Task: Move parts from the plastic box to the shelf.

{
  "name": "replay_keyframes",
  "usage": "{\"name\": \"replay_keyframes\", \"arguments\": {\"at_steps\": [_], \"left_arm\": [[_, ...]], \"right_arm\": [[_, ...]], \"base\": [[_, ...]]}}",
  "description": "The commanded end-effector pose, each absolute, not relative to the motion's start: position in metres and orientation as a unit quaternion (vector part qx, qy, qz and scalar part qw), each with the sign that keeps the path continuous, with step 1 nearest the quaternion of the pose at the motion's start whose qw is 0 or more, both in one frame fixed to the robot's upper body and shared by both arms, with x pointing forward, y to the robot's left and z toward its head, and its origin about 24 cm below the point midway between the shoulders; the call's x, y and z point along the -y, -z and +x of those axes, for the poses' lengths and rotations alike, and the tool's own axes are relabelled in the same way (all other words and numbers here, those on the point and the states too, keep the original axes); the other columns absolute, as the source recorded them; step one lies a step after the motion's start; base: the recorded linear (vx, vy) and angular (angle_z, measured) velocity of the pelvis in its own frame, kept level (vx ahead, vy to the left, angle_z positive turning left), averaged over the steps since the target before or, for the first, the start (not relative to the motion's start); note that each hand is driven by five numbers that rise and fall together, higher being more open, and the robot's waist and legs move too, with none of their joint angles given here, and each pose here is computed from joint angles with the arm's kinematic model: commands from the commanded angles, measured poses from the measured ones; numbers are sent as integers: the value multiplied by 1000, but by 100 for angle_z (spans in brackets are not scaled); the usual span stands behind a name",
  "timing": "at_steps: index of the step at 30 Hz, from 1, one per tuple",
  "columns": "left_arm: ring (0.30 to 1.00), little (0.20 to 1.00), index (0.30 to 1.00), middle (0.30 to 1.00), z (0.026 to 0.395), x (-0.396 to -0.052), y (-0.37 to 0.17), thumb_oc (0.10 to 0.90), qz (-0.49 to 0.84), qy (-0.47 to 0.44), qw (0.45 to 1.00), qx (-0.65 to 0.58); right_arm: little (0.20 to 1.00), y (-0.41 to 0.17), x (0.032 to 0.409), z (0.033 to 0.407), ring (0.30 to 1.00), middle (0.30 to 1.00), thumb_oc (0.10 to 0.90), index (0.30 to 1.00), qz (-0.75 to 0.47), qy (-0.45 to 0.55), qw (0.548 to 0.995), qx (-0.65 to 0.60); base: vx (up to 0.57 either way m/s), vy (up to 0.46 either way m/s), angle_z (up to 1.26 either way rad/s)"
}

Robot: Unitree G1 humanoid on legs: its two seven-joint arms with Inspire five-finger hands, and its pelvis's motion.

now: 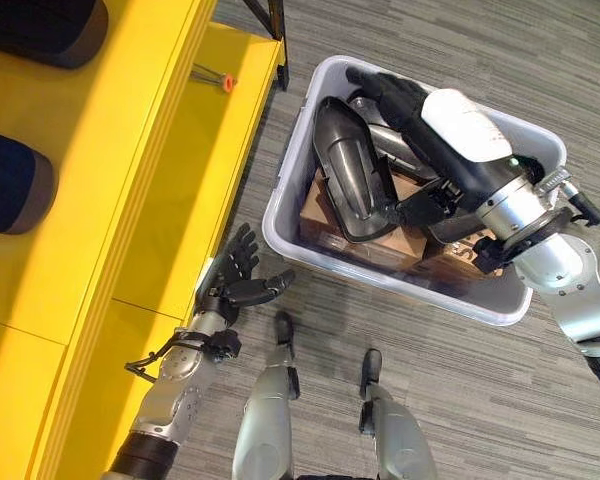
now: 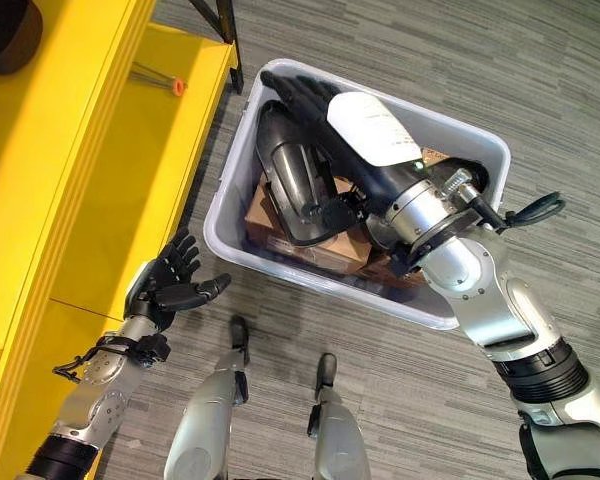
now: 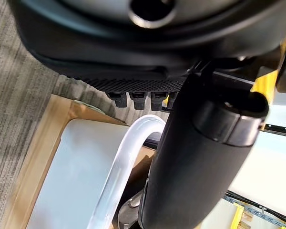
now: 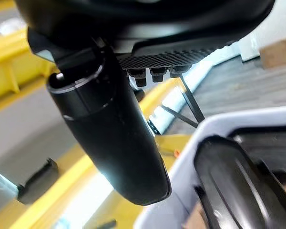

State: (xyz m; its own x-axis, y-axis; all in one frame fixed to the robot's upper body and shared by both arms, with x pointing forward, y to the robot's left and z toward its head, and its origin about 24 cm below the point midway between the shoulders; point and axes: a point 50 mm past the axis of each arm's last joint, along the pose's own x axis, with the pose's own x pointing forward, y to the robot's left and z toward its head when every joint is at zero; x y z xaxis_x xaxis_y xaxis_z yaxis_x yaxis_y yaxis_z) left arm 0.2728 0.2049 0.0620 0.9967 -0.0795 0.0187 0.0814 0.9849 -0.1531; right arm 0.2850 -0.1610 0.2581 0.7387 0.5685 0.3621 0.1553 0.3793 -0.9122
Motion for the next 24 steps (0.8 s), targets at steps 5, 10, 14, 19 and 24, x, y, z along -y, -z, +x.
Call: {"name": "replay_keyframes", "arguments": {"at_steps": [5, 10, 14, 19, 24], "left_arm": [[1000, 1000, 1000, 1000, 272, -208, -105, 900, -68, 60, 990, 109], [1000, 1000, 1000, 1000, 272, -201, -112, 900, -70, 65, 989, 114], [1000, 1000, 1000, 1000, 272, -197, -115, 900, -72, 66, 988, 120], [1000, 1000, 1000, 1000, 273, -194, -116, 900, -67, 64, 988, 121], [1000, 1000, 1000, 1000, 273, -190, -118, 900, -71, 67, 987, 128]], "right_arm": [[1000, -307, 157, 266, 1000, 1000, 900, 1000, -564, -92, 703, 423], [1000, -302, 162, 266, 1000, 1000, 900, 1000, -574, -88, 703, 412], [1000, -301, 160, 267, 1000, 1000, 900, 1000, -577, -90, 702, 409], [1000, -297, 160, 266, 1000, 1000, 900, 1000, -577, -99, 705, 400], [1000, -294, 157, 265, 1000, 1000, 900, 1000, -586, -98, 695, 405]], "base": [[-32, -9, -1], [-64, 12, -2], [-56, 29, 0], [-42, 17, 0], [-48, 22, 2]]}}
